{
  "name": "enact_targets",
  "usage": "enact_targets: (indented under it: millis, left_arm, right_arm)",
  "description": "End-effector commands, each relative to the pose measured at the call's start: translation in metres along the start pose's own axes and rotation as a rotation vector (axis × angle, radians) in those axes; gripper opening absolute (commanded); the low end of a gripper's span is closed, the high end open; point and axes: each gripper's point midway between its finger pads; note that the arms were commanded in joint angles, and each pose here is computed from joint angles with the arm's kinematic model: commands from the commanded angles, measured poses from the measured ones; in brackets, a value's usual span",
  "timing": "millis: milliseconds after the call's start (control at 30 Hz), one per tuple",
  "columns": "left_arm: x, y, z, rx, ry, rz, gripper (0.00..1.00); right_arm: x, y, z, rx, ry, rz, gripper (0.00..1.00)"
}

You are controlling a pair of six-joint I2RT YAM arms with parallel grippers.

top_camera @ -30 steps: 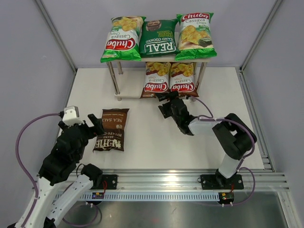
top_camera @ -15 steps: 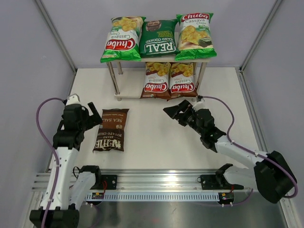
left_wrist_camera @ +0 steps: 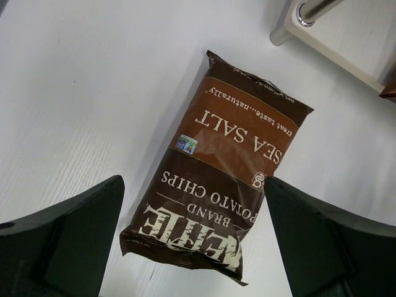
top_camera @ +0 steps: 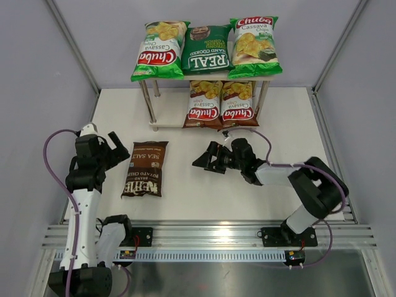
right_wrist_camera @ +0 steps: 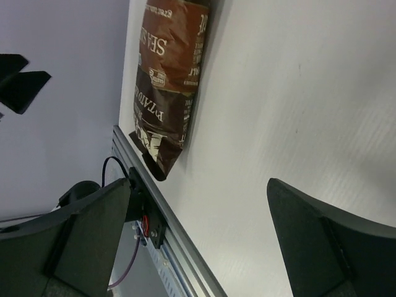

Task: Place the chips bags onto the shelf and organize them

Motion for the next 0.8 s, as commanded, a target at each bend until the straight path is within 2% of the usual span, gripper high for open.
enact_targets:
  millis: [0, 33, 67, 133, 167, 233, 367, 500, 767]
  left_arm:
    - [-0.012, -0.007, 0.020, -0.009, -0.097, -0.032, 0.99]
    - [-0.013, -0.007, 0.021, -0.009, -0.104, -0.035, 0.99]
    - [-0.016, -0.008, 0.022, -0.011, -0.115, -0.046, 0.99]
    - [-0.019, -0.009, 0.021, -0.012, -0.119, -0.057, 0.99]
    - [-0.020, -0.010, 0.020, -0.014, -0.123, -0.067, 0.99]
    - [-0.022, -0.011, 0.020, -0.011, -0.124, -0.077, 0.99]
    - [-0.028, -0.013, 0.022, -0.016, -0.145, -0.091, 0.99]
    - [-0.032, -0.015, 0.021, -0.018, -0.160, -0.114, 0.99]
    - [-0.034, -0.017, 0.022, -0.017, -0.167, -0.126, 0.99]
  right_arm:
    - [0.034, 0.044, 0.020, -0.011, -0.049, 0.155, 0.99]
    - [0.046, 0.057, 0.021, -0.026, -0.049, 0.177, 0.99]
    - [0.060, 0.047, 0.015, -0.017, -0.036, 0.146, 1.00]
    - [0.078, 0.060, 0.017, -0.026, -0.043, 0.169, 0.99]
    - [0.091, 0.048, 0.011, -0.009, -0.041, 0.137, 0.97]
    - [0.107, 0.054, 0.015, 0.002, -0.061, 0.150, 0.96]
    - [0.146, 0.046, -0.004, 0.045, -0.027, 0.155, 0.91]
    - [0.169, 0.045, -0.004, 0.077, -0.011, 0.182, 0.86]
    - [0.209, 0.028, -0.031, 0.127, 0.125, 0.201, 0.85]
Point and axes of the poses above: each gripper's point midway between its finger pads, its own x axis out along the fingers, its own y axis along the line the jaws close on, z = x × y, and after that the axes turned 12 degrees about -x, right-handed
